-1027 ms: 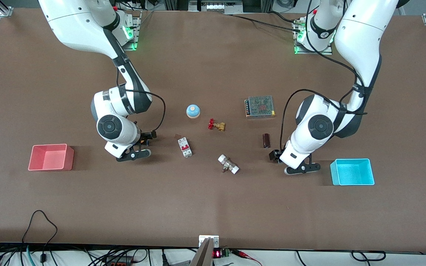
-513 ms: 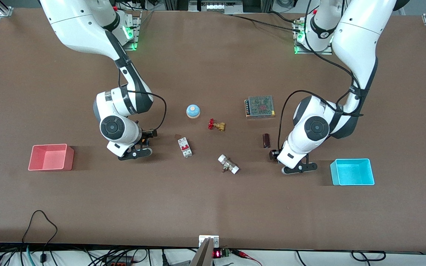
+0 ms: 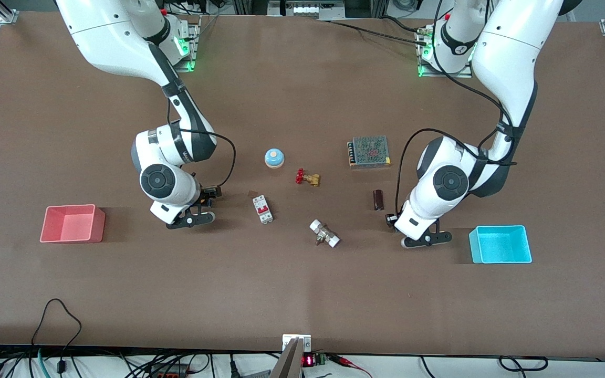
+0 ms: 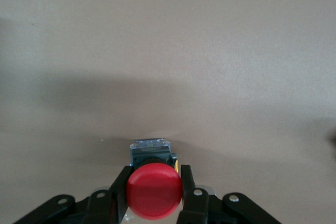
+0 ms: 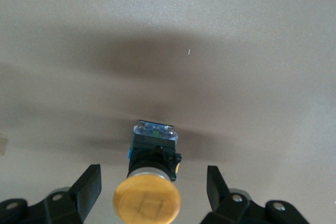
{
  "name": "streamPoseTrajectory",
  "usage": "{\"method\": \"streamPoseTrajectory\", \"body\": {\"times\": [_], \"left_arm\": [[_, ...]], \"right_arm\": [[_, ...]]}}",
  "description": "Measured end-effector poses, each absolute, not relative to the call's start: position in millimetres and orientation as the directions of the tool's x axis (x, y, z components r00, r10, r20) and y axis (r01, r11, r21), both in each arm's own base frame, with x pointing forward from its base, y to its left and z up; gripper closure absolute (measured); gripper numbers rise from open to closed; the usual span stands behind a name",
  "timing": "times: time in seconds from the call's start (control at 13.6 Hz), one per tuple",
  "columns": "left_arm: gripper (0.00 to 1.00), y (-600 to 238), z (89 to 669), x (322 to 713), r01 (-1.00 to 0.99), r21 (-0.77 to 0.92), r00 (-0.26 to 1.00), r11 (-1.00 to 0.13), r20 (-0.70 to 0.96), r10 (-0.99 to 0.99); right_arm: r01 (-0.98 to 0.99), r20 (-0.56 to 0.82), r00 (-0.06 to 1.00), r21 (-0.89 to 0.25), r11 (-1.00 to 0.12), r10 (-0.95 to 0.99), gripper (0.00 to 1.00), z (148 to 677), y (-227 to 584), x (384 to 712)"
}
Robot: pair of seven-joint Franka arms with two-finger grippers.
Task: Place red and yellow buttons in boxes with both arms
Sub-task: 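Carry the yellow button to the pink box while the left gripper carries red to cyan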
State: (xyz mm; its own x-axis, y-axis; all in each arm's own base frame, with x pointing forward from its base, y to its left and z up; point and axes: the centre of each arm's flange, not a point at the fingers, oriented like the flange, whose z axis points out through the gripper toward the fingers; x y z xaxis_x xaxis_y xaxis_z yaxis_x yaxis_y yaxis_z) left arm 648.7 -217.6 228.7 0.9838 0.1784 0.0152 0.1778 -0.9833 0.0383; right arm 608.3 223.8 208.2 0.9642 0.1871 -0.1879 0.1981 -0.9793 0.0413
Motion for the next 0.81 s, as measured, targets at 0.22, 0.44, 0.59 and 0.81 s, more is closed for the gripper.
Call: {"method": "streamPoseTrajectory", "body": {"times": [0.22, 0.44, 0.59, 0.81], "left_arm": [[0.59, -197, 257, 664, 0.206, 0.049, 0.976, -0.977, 0.06, 0.209], [0.59, -155, 297, 679, 0.228, 0.061, 0.966, -0.972, 0.107, 0.233], [0.59, -126, 313, 683, 0.213, 0.049, 0.97, -0.976, 0.11, 0.218], [0.59, -79, 326, 686, 0.164, 0.024, 0.982, -0.986, 0.09, 0.166]], "right_arm": [[0.198, -0.188, 0.964, 0.041, -0.979, 0.187, 0.28, 208, 224, 608], [0.197, -0.188, 0.964, 0.042, -0.98, 0.186, 0.46, 208, 224, 608], [0.194, -0.188, 0.965, 0.042, -0.98, 0.183, 0.55, 208, 223, 609], [0.19, -0.186, 0.966, 0.043, -0.981, 0.179, 0.6, 209, 221, 610]]}}
